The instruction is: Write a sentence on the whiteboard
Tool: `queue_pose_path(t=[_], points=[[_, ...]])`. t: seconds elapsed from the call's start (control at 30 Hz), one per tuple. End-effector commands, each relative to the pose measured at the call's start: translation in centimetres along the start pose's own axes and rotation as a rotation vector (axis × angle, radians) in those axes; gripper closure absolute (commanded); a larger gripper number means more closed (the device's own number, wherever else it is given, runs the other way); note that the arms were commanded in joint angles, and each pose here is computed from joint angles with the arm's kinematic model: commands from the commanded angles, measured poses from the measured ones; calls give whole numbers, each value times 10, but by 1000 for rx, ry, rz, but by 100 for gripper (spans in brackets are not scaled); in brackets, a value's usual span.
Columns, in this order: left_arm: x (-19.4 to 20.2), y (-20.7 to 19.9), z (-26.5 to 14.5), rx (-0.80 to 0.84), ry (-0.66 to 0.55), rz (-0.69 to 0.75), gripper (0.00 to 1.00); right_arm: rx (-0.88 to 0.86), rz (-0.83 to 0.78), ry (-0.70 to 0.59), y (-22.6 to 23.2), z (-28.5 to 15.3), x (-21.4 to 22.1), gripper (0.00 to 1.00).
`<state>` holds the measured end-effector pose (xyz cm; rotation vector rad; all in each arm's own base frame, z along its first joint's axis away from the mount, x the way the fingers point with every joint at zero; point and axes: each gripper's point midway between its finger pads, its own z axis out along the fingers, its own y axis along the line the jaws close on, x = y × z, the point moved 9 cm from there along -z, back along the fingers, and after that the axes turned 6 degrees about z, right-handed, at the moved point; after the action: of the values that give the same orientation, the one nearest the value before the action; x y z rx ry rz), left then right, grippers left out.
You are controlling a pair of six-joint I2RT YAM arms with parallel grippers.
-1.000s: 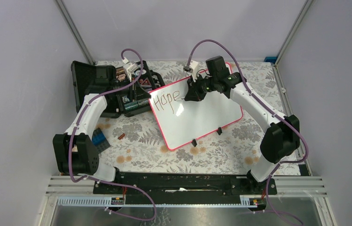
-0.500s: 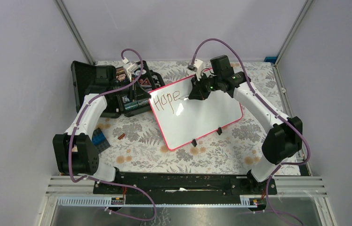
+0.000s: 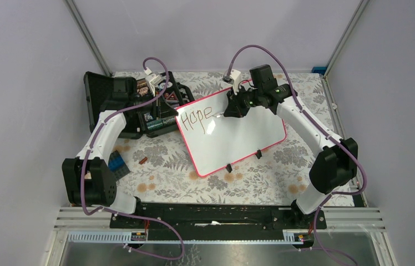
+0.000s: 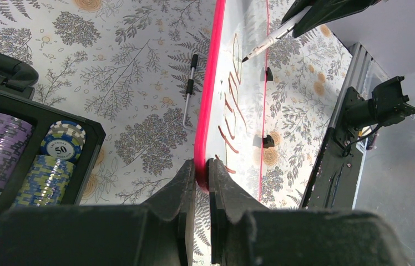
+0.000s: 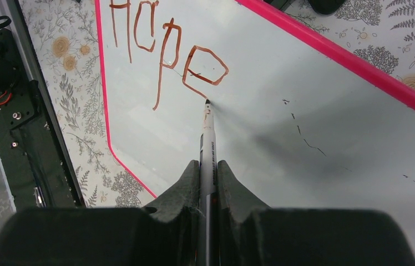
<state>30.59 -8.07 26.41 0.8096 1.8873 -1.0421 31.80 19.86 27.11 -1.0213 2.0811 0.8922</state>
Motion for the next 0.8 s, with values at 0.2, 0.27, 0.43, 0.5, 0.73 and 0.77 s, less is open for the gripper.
queue_pose_path(t=[0.2, 0.27, 0.43, 0.5, 0.73, 0.77], points=[[-9, -13, -1, 11, 2, 87, 86, -26, -74, -97, 24, -35, -25, 100], [-9, -15, -2, 12, 1, 88, 79, -22, -76, -100, 25, -38, -25, 100], [-8, -20, -5, 12, 10, 82, 62, -10, -56, -114, 17, -46, -24, 100], [-7, -21, -5, 12, 12, 79, 58, -6, -55, -117, 13, -48, -22, 100], [0, -21, -4, 24, 21, 62, 59, 27, -62, -101, 3, -47, -17, 100], [0, -21, -3, 27, 22, 62, 60, 31, -64, -101, 2, -46, -16, 100]])
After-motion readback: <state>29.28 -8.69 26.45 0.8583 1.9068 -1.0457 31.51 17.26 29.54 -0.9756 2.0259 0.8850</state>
